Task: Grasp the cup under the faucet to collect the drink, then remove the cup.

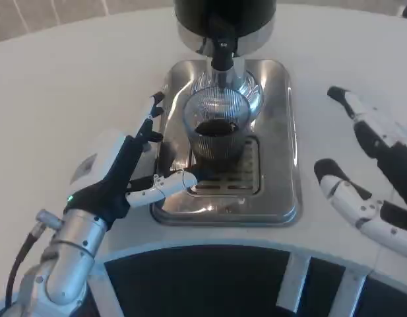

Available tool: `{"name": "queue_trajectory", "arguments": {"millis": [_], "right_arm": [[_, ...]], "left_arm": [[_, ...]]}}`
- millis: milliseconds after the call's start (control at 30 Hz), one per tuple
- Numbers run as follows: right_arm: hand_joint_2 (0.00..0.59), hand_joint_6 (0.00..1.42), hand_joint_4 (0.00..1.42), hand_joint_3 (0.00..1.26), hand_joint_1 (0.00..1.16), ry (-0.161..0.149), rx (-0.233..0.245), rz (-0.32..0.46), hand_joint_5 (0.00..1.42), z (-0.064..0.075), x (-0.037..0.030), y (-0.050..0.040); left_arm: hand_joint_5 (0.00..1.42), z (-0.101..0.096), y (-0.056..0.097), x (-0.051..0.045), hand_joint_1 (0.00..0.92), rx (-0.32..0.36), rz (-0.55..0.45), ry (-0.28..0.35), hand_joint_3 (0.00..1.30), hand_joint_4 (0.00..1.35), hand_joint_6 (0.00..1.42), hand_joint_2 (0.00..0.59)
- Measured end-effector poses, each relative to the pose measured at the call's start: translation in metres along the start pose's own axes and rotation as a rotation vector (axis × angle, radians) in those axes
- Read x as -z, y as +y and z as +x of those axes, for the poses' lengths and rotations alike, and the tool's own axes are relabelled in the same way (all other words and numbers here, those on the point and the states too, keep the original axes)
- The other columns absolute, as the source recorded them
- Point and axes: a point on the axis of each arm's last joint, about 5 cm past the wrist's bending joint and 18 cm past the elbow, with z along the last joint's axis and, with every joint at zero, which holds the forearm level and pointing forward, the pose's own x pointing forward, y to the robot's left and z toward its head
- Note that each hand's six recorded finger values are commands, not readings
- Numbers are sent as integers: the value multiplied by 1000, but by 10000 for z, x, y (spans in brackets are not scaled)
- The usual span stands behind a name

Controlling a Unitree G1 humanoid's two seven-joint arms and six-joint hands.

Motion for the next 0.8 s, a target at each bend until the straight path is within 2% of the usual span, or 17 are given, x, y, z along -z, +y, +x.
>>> {"name": "queue_trajectory", "arguments": {"millis": [200, 333, 533, 733, 800], "right_arm": [[505, 0, 0, 0, 166, 43, -54, 9, 0, -97, 41, 79], [503, 0, 0, 0, 169, 40, -79, 4, 0, -130, 40, 108], [515, 0, 0, 0, 188, 75, -119, 14, 0, -199, 58, 156], [520, 0, 0, 0, 225, 81, -127, 22, 0, -216, 51, 173], [519, 0, 0, 0, 228, 91, -132, 20, 0, -218, 49, 176]], "left_arm": [[213, 33, -54, 11, 286, -13, -32, -28, 0, 4, 191, 44], [191, 67, -94, 20, 301, -32, -60, -42, 0, 0, 173, 44], [184, 104, -138, 53, 331, -57, -90, -59, 0, 0, 185, 42], [211, 139, -167, 68, 356, -62, -109, -84, 0, 0, 241, 42], [221, 148, -166, 67, 356, -62, -117, -102, 0, 0, 254, 42]]}}
